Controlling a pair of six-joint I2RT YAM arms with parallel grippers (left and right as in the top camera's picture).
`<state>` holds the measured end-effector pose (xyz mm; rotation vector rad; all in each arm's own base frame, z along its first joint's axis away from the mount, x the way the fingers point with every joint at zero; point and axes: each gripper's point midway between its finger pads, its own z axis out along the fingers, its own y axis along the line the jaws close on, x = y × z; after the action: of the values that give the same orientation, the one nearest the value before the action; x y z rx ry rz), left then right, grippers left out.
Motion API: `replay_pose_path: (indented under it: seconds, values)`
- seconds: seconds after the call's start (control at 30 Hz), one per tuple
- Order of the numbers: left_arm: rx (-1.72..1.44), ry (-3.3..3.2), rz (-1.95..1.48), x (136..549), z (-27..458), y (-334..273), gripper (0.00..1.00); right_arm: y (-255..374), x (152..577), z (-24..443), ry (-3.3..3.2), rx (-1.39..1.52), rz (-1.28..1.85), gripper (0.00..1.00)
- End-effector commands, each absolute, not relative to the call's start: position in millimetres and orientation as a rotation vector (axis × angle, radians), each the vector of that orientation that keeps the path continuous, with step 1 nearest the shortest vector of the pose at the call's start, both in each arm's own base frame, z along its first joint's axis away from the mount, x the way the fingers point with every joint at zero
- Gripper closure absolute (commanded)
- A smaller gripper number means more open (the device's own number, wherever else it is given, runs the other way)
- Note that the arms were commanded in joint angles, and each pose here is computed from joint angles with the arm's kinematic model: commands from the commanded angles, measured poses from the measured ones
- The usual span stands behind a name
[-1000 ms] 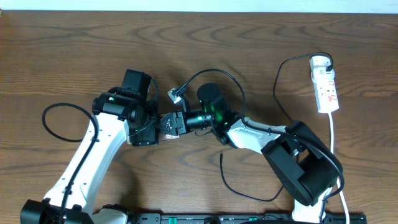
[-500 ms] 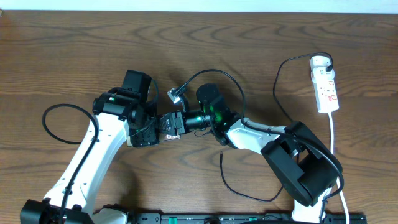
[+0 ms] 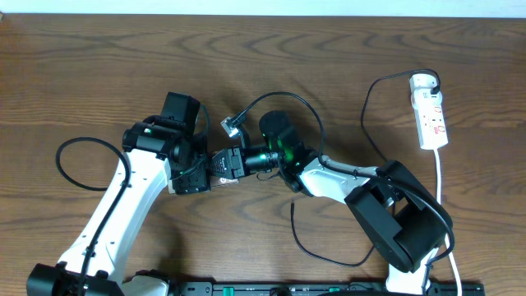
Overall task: Plug charger to phone and switch on socket
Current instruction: 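Grasp the phone's edge with right gripper beside left gripper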
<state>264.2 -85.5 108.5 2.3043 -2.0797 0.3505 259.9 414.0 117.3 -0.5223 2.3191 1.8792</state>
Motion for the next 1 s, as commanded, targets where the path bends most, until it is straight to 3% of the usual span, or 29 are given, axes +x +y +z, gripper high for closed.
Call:
replay_pose_path:
  seconds: [0.0,0.6,0.97]
  values:
    - [2.307,-2.082,0.356,265.3,110.8,-86.8,0.93,418.9,256.3,121.7,2.305,-0.554,1.894,0.66]
    - [2.309,-2.084,0.354,265.4,110.8,-86.3,0.93,420.5,253.7,121.6,2.303,-0.565,1.895,0.85]
    - [2.309,-2.084,0.354,265.4,110.8,-86.3,0.92,420.5,253.8,121.6,2.304,-0.564,1.895,0.91]
